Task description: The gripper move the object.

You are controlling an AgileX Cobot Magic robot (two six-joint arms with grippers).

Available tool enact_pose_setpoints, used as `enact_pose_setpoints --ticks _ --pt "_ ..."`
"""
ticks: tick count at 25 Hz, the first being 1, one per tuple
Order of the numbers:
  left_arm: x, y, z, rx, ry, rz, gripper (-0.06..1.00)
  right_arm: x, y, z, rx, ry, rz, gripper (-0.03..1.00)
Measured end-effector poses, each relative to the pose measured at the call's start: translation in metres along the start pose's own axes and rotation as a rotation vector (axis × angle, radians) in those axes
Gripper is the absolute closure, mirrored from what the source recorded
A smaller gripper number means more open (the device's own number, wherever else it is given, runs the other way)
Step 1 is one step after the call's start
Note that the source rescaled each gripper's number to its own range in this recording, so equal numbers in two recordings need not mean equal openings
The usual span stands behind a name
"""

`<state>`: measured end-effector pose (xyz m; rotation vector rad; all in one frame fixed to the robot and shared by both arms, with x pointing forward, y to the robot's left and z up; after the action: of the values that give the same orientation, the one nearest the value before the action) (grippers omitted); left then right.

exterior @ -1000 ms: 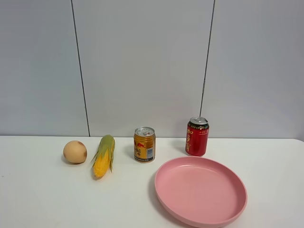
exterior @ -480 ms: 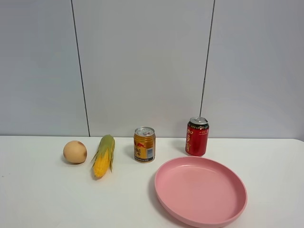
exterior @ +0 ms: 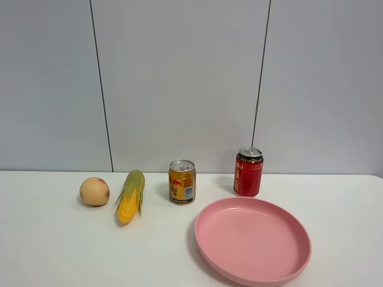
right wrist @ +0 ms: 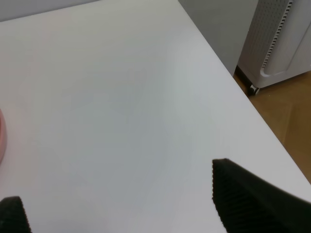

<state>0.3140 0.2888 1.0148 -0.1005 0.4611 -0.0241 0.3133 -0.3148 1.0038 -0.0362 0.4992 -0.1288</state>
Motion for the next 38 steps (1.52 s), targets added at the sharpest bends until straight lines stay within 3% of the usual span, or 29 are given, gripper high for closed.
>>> enact_pose_setpoints --ticks 38 --pt "-0.0007 0.0001 0.0001 -0.003 -0.005 0.001 0.13 0.0000 0.0000 0.0000 0.000 0.000 0.000 -0.03"
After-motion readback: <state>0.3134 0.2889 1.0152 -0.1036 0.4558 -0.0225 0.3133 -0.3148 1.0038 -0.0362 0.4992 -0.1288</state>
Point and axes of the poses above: a point on each arm's last joint axis where the gripper is mounted, x pointing out along that axis toward the gripper, y along the wrist's bending axis when the last joint is at zero, z = x × y, the point moved 9 cm from there along x, pointing out along that axis toward the gripper, and after that the axes turned 7 degrees about -x, right-handed, at the moved point
